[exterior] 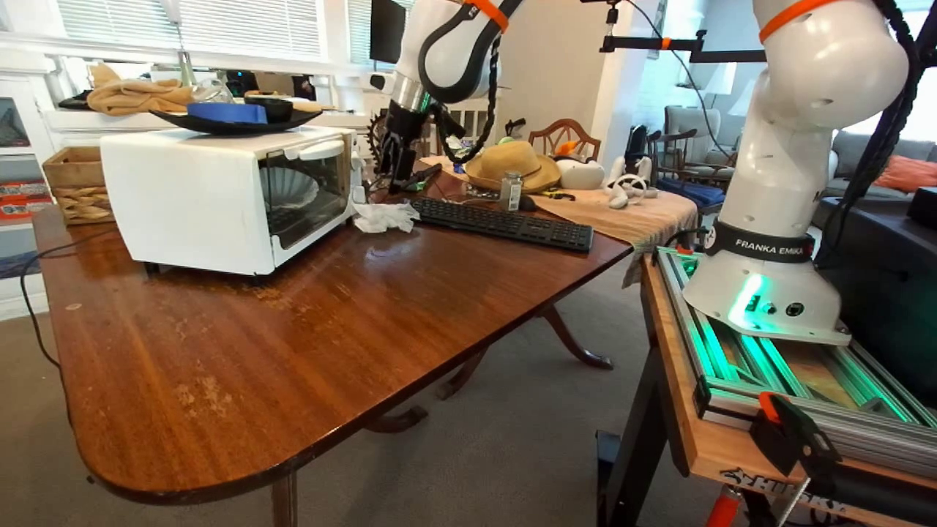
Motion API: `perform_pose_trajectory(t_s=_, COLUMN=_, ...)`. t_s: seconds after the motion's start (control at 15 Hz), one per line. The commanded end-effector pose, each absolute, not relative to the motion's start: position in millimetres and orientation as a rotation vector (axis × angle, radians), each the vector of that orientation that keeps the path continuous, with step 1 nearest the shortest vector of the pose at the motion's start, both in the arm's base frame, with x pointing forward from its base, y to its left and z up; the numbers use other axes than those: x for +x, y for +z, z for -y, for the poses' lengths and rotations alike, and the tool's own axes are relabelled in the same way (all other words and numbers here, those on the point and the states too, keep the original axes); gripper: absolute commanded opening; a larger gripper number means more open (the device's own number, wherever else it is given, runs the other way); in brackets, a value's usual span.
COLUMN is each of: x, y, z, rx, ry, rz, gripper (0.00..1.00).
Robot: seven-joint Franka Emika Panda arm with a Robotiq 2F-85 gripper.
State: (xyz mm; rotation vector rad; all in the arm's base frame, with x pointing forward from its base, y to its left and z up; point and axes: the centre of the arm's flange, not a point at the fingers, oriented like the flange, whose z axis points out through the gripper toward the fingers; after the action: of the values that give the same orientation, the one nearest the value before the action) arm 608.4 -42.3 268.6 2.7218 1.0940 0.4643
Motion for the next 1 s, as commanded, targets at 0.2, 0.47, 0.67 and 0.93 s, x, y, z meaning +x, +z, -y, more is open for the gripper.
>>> perform_pose_trajectory(t_s=0.2, x=607, y=236, z=73, rx=2.818, ry=0.442, rz=-0.902, gripper=1.00)
perform_pose_trajectory(t_s=0.47, x=609, y=223, z=79, rx=2.854, ry=0.411, rz=-0.861, gripper=0.92)
perform_pose_trajectory(t_s=0.67, x=616, y=215, z=78, rx=2.864, ry=0.399, rz=-0.854, gripper=0.76)
perform_pose_trajectory(t_s=0.93, x=619, y=210, z=76, rx=2.870, ry=0.406, rz=-0.856, gripper=0.34)
